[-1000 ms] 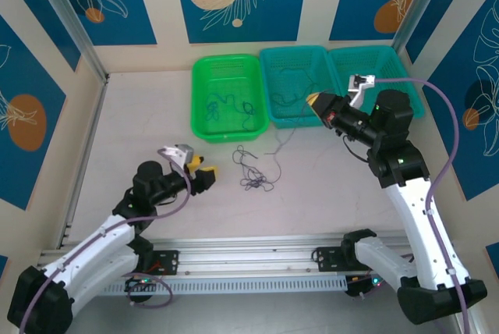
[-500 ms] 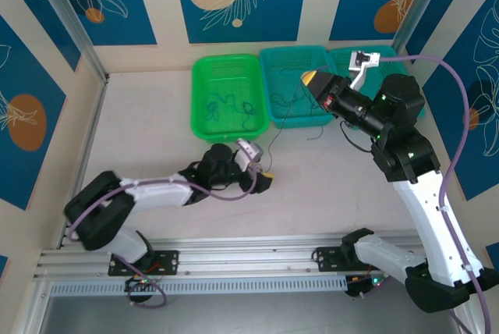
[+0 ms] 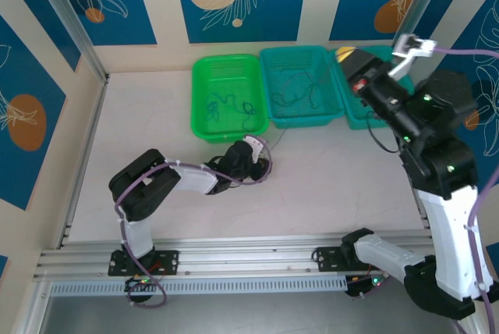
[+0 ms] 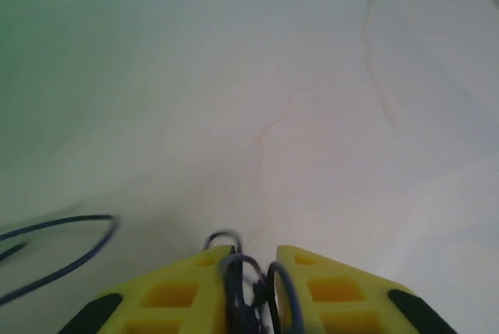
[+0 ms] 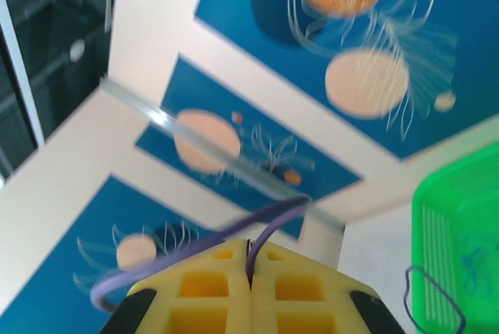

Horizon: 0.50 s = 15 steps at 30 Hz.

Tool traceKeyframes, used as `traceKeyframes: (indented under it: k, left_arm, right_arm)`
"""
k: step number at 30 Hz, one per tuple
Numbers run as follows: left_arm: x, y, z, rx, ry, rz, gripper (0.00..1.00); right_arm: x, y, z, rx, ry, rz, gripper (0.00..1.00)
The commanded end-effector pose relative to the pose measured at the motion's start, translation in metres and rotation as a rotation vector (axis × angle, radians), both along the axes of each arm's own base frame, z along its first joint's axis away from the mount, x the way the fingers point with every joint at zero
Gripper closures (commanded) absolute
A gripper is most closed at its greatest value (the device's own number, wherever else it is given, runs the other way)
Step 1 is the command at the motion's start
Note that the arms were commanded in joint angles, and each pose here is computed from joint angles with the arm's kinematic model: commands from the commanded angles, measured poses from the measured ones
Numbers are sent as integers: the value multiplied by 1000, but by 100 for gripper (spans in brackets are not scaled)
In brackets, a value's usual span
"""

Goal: Untangle the cables

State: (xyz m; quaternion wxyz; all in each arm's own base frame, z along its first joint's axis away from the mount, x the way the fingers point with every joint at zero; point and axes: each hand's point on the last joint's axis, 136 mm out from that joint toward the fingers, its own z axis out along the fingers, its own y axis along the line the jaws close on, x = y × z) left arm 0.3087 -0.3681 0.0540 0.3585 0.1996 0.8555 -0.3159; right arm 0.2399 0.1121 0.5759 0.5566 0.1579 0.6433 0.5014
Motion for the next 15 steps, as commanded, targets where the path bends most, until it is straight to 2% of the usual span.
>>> traceKeyframes:
  k: [1, 4, 6, 9, 11, 15]
  left_arm:
    - [6, 45, -21, -19, 100, 174, 87]
    - [5, 63, -6, -51, 79, 202, 99]
    - [3, 71, 11, -50, 43, 203, 100]
    - [0, 89, 47, -27, -40, 210, 100]
    - [-3, 99, 75, 1, -118, 199, 100]
    - [-15, 105, 123, 52, -258, 97, 100]
  right_arm:
    - [-32, -53, 28, -2, -88, -220, 100]
    - [-27, -63, -6, -24, 2, -273, 100]
    - [-16, -66, -49, -44, 104, -302, 100]
    - [-1, -69, -141, -72, 307, -338, 100]
    - [4, -68, -218, -92, 467, -343, 100]
    - [-1, -63, -352, -118, 687, -323, 95]
